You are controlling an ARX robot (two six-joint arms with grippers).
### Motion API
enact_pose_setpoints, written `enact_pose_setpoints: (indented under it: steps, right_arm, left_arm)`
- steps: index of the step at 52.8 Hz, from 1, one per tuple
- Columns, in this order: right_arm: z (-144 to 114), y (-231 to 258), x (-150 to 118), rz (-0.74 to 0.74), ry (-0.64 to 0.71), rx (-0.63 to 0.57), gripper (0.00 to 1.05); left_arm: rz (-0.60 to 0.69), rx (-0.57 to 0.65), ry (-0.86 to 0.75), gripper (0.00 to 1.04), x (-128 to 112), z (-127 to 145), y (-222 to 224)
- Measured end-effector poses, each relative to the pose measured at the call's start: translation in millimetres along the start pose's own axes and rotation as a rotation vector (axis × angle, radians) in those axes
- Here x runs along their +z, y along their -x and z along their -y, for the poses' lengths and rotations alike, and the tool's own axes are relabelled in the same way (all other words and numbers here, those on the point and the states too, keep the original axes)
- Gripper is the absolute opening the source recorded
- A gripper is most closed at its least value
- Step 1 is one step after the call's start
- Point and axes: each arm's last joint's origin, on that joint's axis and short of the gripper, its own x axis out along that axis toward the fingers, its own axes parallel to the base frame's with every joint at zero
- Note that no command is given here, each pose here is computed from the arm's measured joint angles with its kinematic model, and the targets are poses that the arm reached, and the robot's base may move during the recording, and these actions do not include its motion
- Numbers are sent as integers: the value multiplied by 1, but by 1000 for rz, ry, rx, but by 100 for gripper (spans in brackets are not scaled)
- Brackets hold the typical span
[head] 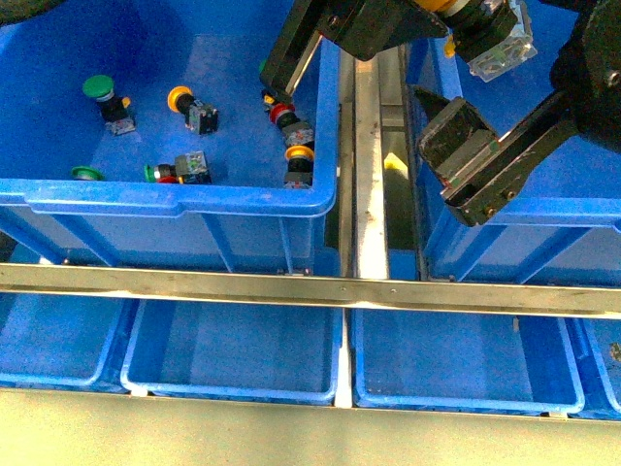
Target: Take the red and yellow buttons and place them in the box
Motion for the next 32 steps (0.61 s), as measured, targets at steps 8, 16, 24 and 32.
enact_pose_setpoints:
  steps: [8, 16, 24, 32]
  right_arm:
    - [0, -5, 2, 6, 4, -6, 98]
    - [1, -8, 5, 13, 2, -10, 93]
    - [1, -8, 5, 8, 2, -7, 72]
    - [2, -8, 4, 6, 4, -10, 52]
  left_arm:
    - [2, -1, 10, 35, 0, 0, 0]
    - [9, -1, 13, 35, 0, 1, 1]
    - [12, 0, 15, 35, 1, 1, 1]
    - [14, 1, 15, 35, 1, 0, 1]
